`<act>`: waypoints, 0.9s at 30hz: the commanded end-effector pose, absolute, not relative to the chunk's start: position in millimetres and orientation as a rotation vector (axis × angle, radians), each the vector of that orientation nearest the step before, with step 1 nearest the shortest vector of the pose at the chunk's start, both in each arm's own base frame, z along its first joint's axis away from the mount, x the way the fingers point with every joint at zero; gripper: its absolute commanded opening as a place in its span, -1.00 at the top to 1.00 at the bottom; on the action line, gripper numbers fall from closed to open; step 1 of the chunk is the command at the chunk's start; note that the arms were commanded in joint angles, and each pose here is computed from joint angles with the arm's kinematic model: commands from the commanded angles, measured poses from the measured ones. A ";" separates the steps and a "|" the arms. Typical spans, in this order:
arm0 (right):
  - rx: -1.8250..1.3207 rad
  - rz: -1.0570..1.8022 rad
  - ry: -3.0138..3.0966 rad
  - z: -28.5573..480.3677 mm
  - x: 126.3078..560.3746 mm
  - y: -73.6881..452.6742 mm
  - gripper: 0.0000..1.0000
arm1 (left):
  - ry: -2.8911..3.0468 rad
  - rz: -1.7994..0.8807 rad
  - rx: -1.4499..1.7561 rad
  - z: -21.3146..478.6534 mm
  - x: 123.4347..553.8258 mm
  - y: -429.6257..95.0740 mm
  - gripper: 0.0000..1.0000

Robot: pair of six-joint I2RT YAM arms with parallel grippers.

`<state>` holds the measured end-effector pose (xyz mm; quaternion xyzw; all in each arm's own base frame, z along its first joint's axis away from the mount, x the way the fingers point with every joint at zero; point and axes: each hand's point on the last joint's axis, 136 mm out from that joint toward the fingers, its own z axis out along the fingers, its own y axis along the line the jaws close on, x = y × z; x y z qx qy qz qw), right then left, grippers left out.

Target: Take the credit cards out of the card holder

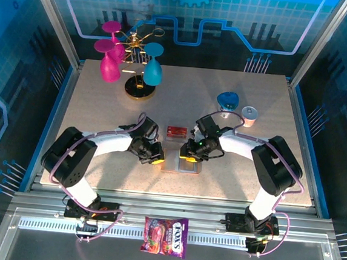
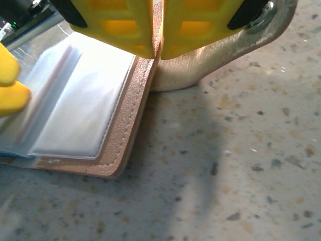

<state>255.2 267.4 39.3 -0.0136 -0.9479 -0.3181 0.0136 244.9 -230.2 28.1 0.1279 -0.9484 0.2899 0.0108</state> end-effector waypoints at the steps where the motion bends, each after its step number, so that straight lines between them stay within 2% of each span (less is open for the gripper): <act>1: -0.069 -1.024 -2.993 57.4 259.4 257.2 0.25 | -2.926 1.046 0.330 57.7 248.9 -258.1 0.71; 6: -0.155 -1.060 -3.042 71.3 265.3 234.5 0.26 | -2.904 1.079 0.253 67.7 247.4 -291.2 0.61; 14: -0.262 -1.055 -3.046 64.4 254.6 204.1 0.26 | -2.872 1.081 0.203 61.2 250.7 -334.9 0.41; 20: -0.286 -1.072 -3.046 64.4 252.3 196.3 0.25 | -2.874 1.035 0.218 44.5 251.2 -336.8 0.30; 27: -0.281 -1.083 -3.034 63.0 250.9 197.3 0.26 | -2.884 0.985 0.236 34.0 249.8 -332.0 0.28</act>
